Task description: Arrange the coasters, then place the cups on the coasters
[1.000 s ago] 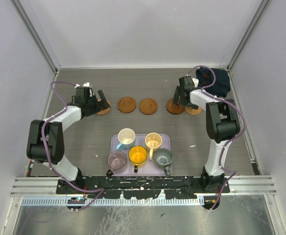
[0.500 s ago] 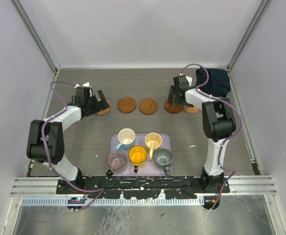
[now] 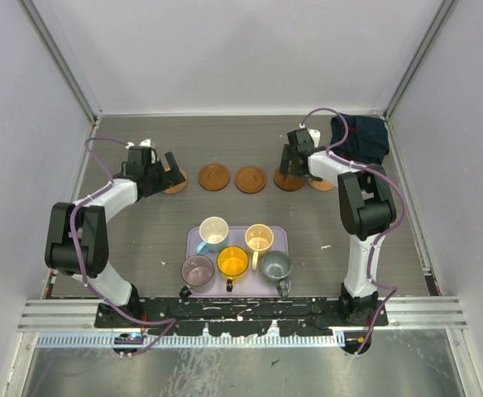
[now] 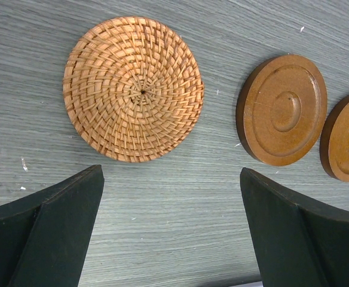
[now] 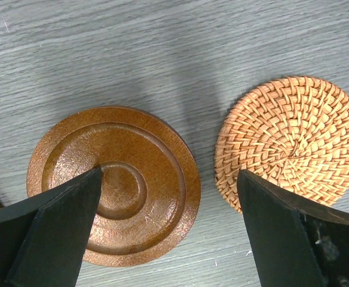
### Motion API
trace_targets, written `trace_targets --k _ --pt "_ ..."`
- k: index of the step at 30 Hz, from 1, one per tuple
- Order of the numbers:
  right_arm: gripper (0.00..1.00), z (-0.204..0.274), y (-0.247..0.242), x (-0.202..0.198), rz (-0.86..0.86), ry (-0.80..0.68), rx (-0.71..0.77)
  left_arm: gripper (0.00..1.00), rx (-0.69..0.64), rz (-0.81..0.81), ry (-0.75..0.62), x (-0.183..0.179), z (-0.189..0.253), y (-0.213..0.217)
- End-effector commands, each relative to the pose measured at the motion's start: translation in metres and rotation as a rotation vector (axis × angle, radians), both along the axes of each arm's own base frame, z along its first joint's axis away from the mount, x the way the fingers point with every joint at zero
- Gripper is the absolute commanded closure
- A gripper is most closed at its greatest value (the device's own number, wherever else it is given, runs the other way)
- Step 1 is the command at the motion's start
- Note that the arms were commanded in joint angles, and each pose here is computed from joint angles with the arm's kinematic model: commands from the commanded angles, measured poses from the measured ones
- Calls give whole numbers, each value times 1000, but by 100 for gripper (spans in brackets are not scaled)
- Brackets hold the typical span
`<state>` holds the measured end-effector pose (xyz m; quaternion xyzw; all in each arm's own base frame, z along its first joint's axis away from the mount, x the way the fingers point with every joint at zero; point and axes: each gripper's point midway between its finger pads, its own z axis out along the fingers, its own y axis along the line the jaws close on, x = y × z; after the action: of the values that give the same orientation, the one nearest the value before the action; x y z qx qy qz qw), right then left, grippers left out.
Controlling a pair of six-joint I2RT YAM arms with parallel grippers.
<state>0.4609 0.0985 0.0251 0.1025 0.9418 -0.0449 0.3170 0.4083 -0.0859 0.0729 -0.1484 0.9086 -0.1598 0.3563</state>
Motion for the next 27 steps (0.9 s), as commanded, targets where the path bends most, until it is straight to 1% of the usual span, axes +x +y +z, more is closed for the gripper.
trace_targets --k 1,15,21,27 --pt "0 -51 4 -56 53 232 -44 2 5 -1 -61 7 17 -1" --pt "0 -37 11 -59 57 210 -72 2 7 1 -72 8 20 0" --pt "0 -9 17 -53 62 149 -83 2 8 6 -113 18 30 0" --pt "0 27 11 -42 30 66 -115 2 6 3 -149 30 43 -1"
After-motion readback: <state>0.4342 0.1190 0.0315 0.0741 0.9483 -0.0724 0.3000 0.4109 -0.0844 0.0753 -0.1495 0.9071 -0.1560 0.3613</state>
